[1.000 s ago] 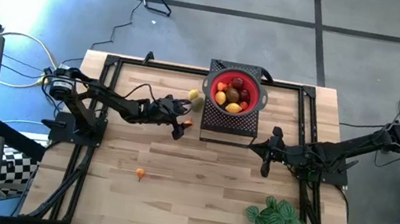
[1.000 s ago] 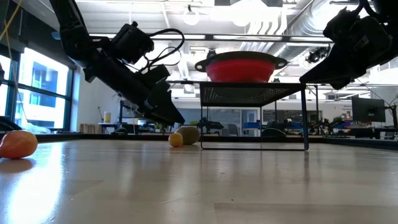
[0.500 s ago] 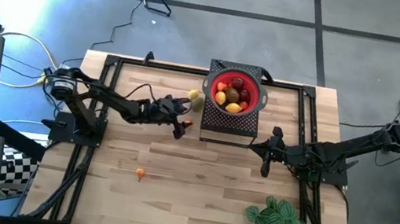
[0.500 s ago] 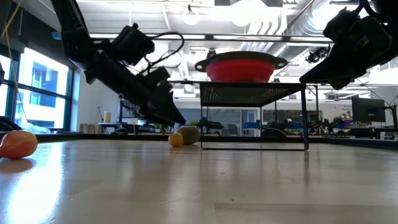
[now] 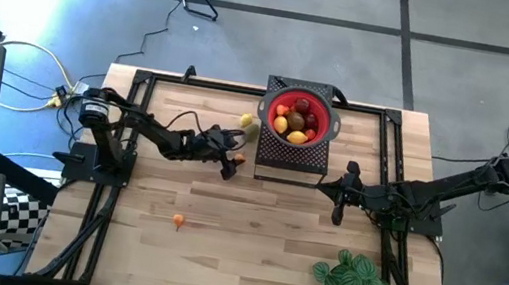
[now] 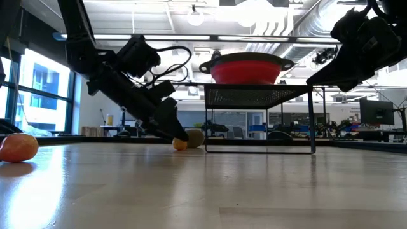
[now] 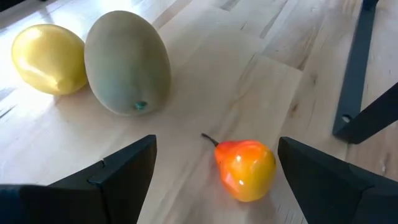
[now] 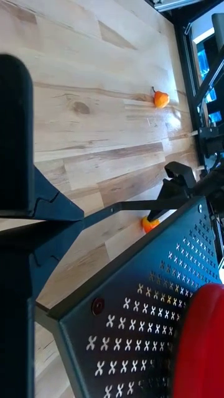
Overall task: Pick & Place Fruit
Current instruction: Put the orange pear into the red strainer bowl on the shelf
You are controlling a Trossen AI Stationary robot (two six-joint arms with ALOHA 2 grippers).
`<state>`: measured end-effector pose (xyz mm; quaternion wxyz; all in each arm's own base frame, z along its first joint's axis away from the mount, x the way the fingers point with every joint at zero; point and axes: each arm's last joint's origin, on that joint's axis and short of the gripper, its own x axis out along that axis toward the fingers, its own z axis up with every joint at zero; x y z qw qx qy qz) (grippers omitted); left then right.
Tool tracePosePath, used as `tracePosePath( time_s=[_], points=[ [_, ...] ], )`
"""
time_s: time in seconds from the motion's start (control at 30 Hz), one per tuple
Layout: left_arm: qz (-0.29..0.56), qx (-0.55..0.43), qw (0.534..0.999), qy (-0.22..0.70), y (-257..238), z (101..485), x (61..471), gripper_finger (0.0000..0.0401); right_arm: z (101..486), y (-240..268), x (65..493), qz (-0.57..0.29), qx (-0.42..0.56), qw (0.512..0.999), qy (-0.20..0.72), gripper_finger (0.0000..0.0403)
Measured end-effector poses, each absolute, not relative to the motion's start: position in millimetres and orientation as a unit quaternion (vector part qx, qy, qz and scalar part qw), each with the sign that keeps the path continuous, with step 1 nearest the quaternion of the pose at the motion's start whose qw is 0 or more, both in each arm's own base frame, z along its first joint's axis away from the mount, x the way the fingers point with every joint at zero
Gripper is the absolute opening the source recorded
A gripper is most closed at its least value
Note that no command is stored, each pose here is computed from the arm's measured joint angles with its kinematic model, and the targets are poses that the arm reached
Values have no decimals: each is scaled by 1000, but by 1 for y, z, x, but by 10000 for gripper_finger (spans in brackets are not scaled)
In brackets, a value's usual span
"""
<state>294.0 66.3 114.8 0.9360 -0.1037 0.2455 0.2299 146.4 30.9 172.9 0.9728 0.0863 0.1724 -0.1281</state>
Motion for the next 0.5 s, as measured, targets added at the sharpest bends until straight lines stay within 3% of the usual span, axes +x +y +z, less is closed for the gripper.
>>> tracePosePath(
  time_s=[0.5],
  points=[
    [232,-133,932,243,67,99,298,330,173,31,146,-128,86,973,173,2]
  ],
)
